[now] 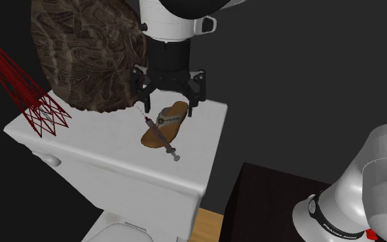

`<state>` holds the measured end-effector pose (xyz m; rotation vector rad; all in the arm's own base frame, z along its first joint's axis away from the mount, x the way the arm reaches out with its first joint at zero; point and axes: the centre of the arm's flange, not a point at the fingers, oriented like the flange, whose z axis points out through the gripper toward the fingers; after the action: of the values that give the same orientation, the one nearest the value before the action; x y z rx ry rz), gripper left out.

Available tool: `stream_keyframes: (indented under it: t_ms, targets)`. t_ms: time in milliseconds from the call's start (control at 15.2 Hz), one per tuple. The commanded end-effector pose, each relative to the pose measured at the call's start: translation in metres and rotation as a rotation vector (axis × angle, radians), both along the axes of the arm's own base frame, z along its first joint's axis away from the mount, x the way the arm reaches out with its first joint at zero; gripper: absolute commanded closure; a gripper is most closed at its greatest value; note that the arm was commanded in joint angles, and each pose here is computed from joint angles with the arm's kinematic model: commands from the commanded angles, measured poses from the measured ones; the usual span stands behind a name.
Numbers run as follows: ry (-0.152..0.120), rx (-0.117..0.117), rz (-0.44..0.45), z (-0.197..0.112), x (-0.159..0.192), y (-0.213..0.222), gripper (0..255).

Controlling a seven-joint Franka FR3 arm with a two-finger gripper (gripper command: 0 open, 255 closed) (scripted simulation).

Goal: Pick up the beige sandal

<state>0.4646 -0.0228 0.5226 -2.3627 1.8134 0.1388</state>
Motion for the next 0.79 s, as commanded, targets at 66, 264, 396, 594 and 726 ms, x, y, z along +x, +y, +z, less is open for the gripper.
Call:
stream_keyframes:
  t_ms: [66, 264, 396, 594, 726]
  targets:
    - [-0.001, 0.000, -0.003, -0.0153, 0.0010, -0.0001, 0]
    - [-0.001, 0.000, -0.003, -0.0183, 0.0010, -0.0001, 0]
    - [-0.001, 0.000, -0.003, -0.0182, 0.0013, -0.0003, 255]
    - [-0.001, 0.000, -0.003, -0.0182, 0.0012, -0.0003, 255]
    - [-0.001, 0.000, -0.003, -0.0181, 0.0013, -0.0003, 255]
